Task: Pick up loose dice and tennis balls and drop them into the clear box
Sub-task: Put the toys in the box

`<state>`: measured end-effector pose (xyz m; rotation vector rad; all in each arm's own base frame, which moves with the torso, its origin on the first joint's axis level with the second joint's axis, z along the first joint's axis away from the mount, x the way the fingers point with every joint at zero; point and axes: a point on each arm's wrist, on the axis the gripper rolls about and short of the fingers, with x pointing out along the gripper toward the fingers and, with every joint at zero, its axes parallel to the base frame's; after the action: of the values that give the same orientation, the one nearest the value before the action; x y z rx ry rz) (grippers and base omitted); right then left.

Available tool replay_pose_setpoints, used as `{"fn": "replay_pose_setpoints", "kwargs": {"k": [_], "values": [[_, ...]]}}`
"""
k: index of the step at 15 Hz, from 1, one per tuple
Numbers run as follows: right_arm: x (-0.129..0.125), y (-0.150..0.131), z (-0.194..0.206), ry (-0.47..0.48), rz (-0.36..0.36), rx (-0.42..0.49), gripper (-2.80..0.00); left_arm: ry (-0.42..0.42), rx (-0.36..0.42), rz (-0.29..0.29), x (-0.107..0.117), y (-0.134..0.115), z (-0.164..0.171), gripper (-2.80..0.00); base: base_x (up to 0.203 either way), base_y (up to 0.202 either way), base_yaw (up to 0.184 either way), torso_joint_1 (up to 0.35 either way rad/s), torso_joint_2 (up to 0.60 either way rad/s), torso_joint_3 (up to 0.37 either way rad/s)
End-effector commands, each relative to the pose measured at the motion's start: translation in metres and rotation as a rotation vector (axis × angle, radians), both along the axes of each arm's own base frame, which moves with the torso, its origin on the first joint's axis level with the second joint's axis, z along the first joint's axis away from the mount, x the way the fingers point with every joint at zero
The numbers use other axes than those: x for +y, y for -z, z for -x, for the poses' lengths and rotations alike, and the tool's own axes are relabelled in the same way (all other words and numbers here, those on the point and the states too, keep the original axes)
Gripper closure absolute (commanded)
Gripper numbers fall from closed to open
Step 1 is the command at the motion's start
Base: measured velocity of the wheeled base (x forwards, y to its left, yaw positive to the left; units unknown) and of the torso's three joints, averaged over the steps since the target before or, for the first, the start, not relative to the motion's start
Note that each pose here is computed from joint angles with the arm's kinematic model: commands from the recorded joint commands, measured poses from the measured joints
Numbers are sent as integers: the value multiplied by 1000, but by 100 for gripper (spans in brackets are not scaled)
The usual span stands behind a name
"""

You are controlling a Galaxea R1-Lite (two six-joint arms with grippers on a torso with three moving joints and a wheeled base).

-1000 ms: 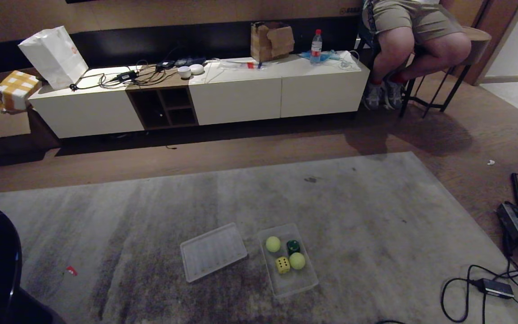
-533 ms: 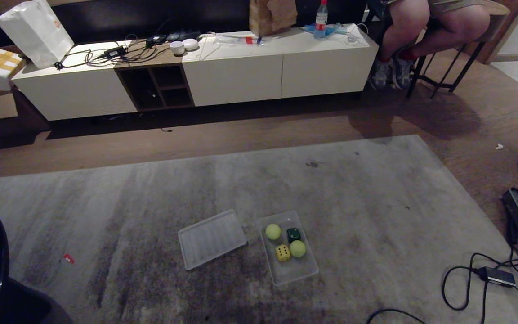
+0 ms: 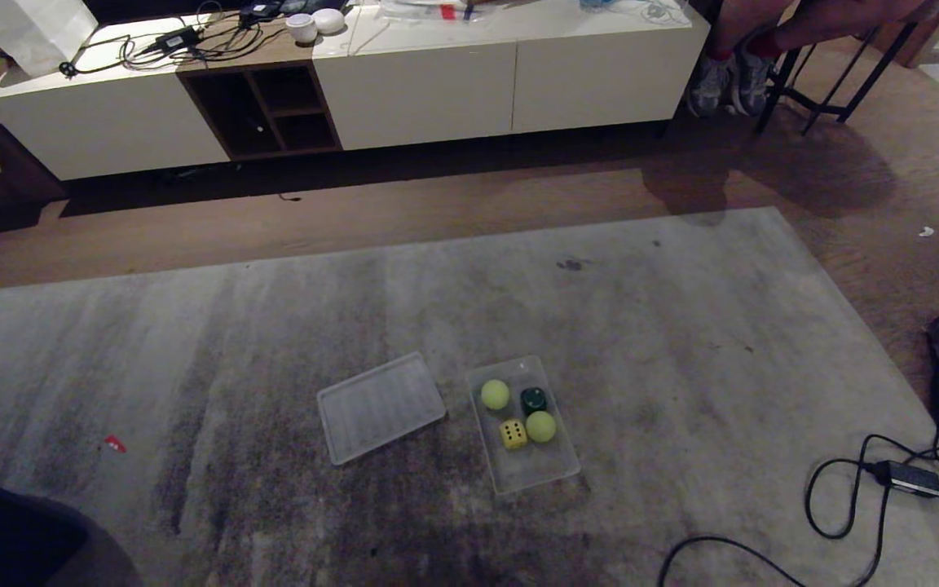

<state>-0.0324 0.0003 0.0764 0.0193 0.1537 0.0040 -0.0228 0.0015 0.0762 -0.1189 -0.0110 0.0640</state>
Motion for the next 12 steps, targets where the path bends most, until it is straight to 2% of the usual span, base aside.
{"fn": "replay_pose_setpoints", "kwargs": {"k": [1, 12], "values": [[0, 0, 0, -1, -1, 3, 0, -1, 1, 1, 0, 0, 0, 0, 0, 0, 0, 2, 2, -193], [0, 0, 0, 0, -2, 3, 0, -1, 0, 1, 0, 0, 0, 0, 0, 0, 0, 2, 3, -200]]}}
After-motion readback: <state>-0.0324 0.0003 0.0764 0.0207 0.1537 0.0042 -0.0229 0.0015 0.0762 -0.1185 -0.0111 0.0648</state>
